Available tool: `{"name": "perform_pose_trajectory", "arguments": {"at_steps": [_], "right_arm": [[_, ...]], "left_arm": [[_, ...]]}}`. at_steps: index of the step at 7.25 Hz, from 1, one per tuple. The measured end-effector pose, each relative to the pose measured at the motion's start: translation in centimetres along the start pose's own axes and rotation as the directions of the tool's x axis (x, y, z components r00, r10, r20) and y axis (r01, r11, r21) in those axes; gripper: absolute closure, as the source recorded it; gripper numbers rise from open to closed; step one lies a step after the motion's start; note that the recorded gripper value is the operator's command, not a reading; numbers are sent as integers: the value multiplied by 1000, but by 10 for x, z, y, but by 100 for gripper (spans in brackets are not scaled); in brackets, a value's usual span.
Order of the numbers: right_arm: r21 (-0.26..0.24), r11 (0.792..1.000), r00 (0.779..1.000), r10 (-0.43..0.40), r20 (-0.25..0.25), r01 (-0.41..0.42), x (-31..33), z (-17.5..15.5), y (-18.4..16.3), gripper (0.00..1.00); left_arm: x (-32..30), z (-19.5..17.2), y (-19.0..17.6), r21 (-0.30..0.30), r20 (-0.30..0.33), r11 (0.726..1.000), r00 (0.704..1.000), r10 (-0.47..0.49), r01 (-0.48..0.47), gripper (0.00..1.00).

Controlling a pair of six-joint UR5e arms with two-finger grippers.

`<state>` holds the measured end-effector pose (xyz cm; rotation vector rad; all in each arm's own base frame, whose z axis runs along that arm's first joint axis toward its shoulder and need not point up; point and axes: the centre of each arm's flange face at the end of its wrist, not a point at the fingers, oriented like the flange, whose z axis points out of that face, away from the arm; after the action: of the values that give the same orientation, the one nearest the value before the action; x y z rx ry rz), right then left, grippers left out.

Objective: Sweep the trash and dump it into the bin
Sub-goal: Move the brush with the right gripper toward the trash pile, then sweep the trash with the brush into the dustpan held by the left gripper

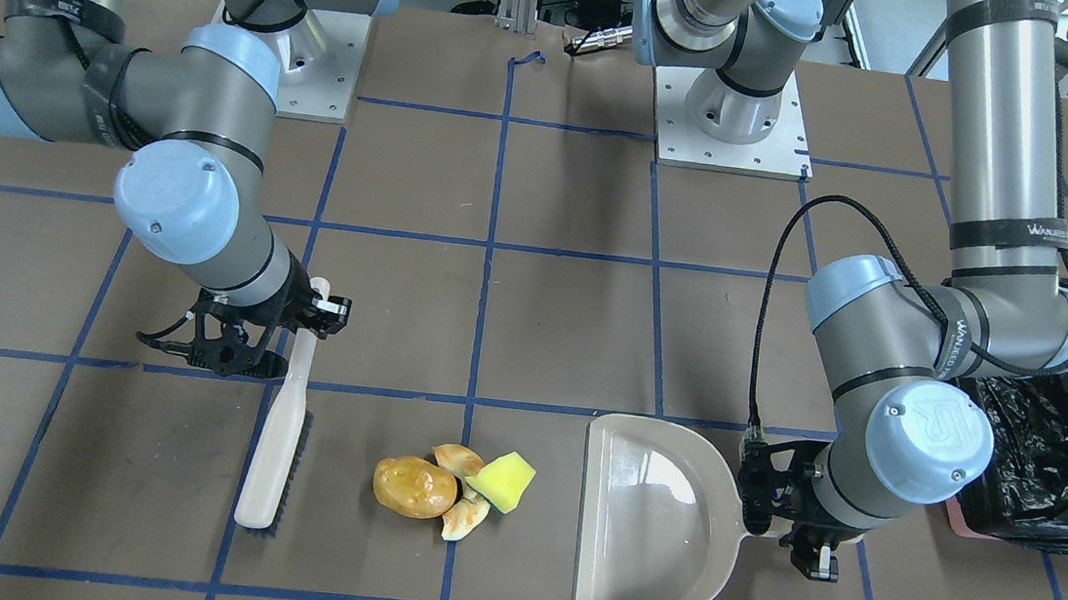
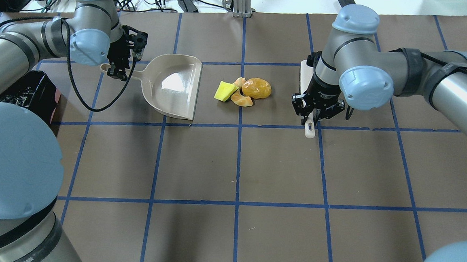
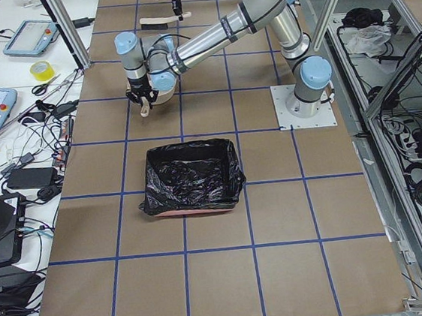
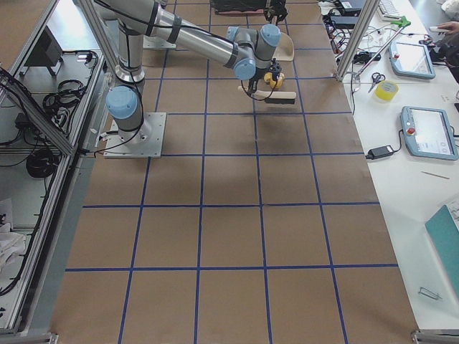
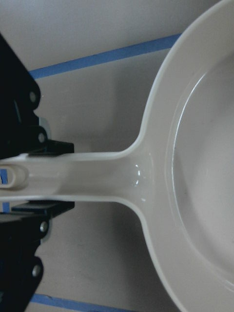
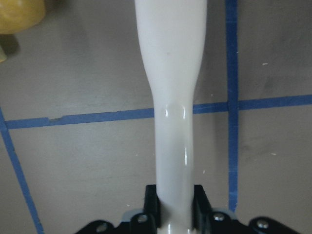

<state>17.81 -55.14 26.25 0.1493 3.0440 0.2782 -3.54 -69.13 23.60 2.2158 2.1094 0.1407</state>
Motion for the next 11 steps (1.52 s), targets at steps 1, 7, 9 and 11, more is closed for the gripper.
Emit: {"name": "perform_pose_trajectory", "arguments": {"at_steps": [1,7,9,11], "right_arm": [[-11,1000,1000,11,8,-11,-13,2,4,100],[-36,998,998,60,-7,-60,-64,23,19,100],[-23,997,998,69,-9,-69,-85,26,11,100],[-13,995,995,100,-15,-100,-121,32,9,100]], "left_arm": [[0,0,0,0,-1,1000,1000,0,0,100],[0,-2,1,-12,0,1000,1000,0,0,100],[1,-3,2,-16,1,1000,1000,0,0,100],[1,-2,1,-15,0,1000,1000,0,0,100]]}}
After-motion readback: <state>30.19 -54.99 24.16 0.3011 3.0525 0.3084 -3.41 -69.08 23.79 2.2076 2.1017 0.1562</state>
